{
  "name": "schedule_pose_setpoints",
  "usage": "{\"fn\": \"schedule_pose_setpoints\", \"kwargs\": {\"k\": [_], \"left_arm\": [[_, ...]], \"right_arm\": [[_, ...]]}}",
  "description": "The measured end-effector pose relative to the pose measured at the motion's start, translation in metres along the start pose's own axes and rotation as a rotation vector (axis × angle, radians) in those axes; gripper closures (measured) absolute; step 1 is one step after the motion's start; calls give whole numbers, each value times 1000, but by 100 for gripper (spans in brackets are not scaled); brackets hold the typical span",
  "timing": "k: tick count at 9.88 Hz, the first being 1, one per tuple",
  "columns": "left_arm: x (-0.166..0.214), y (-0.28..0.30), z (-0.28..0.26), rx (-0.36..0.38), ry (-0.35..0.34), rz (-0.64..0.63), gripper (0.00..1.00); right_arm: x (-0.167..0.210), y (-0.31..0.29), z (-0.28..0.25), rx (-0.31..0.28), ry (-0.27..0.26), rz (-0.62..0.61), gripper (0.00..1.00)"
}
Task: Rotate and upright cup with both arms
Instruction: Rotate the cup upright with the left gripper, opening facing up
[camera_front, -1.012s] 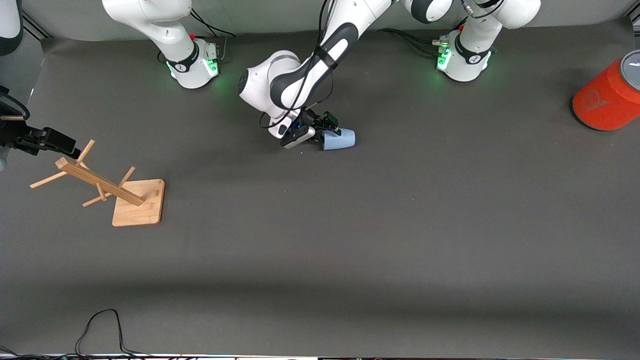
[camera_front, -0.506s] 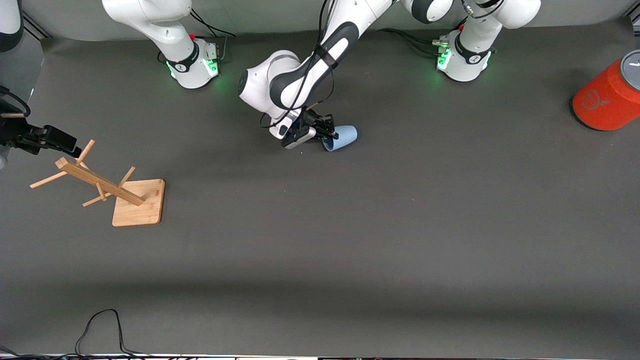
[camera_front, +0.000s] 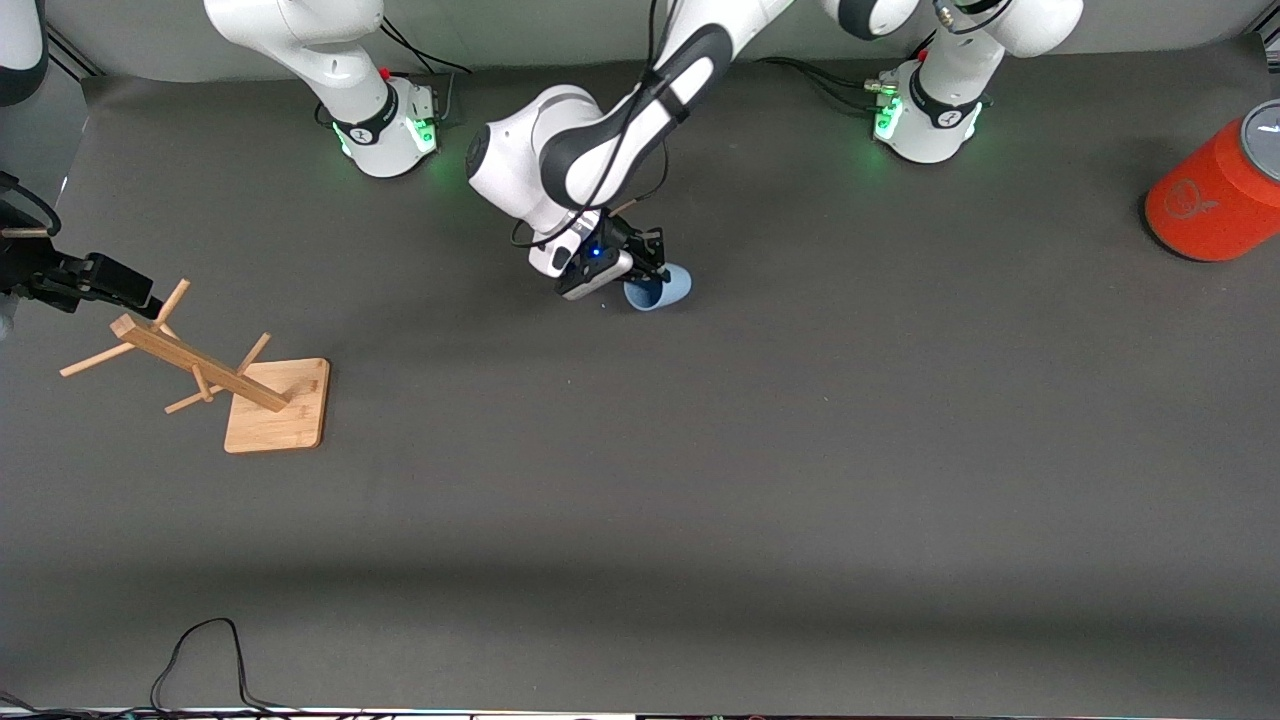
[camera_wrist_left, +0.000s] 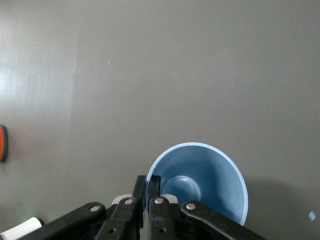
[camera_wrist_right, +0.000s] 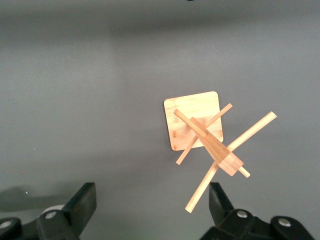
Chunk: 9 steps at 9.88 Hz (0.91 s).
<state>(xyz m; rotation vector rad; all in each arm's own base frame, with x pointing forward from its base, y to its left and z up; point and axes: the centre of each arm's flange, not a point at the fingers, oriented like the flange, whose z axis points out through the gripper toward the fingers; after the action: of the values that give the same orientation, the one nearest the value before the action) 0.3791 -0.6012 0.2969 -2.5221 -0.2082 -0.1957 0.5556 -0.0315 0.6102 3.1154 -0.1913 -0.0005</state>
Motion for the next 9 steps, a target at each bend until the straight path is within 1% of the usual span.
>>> {"fn": "schedule_pose_setpoints", "kwargs": {"k": [2, 4, 5, 6, 7, 9], "left_arm": [[60, -40, -22, -105, -42, -129, 94], [99, -70, -32, -241, -59, -279, 94], [104, -86, -33, -313, -59, -338, 94], [101, -105, -32, -374, -67, -402, 94], [95, -120, -26, -417, -82, -473, 94], [87, -129, 1, -457, -129, -641, 94]], "right_arm": [[1, 0, 1, 0, -2, 0, 0], [1, -3, 2, 0, -3, -6, 0], [1, -4, 2, -1, -3, -8, 0], [1, -5, 2, 0, -3, -9, 0], [1, -5, 2, 0, -3, -9, 0], [1, -5, 2, 0, -3, -9, 0]]}}
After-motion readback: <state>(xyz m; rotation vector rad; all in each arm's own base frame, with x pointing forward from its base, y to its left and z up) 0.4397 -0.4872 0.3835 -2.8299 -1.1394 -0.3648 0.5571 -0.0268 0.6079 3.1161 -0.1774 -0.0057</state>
